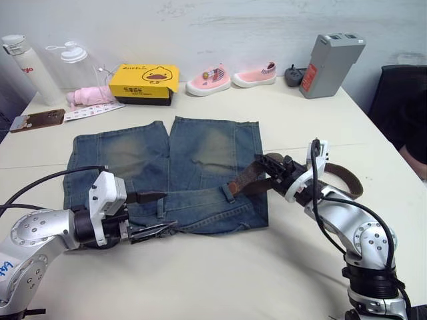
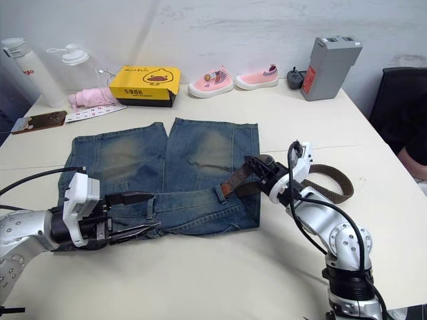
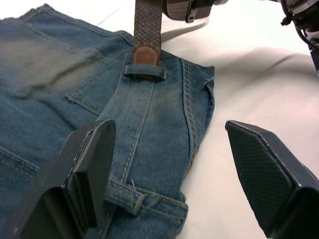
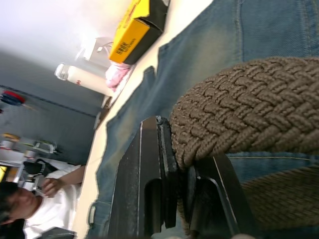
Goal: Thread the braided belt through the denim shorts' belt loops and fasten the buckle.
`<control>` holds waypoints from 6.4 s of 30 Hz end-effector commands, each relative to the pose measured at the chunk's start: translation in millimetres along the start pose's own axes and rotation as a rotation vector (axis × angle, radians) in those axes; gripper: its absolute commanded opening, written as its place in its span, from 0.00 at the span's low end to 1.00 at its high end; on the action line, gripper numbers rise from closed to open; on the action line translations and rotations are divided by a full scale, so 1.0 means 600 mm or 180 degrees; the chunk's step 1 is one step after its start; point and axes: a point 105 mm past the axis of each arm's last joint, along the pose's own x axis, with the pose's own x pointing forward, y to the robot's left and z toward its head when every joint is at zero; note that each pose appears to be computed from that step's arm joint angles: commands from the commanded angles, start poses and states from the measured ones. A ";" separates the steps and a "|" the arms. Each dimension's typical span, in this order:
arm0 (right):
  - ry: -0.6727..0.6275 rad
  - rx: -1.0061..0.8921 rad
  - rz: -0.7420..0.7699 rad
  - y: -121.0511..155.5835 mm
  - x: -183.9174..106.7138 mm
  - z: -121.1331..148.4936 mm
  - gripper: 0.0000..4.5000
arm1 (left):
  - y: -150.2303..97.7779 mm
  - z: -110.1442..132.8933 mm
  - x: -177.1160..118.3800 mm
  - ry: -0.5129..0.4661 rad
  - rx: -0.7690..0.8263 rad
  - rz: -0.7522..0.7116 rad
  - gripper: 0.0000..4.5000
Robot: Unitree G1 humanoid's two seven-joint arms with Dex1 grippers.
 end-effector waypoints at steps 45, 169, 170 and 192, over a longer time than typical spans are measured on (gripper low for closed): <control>0.0587 -0.0724 -0.0657 -0.049 0.028 -0.128 0.00 | 0.045 -0.018 0.165 0.0363 0.2917 -0.0757 0.17; 0.0293 0.0276 -0.0787 -0.048 -0.009 -0.034 0.99 | 0.051 0.082 0.127 -0.0350 0.2023 0.0336 0.17; 0.0257 0.0357 -0.0781 -0.048 -0.007 -0.037 0.99 | 0.051 0.082 0.127 -0.0348 0.2023 0.0343 0.17; -0.0306 0.1050 0.0053 -0.001 0.005 -0.024 0.02 | 0.068 0.077 0.097 -0.0371 0.1653 0.0546 0.17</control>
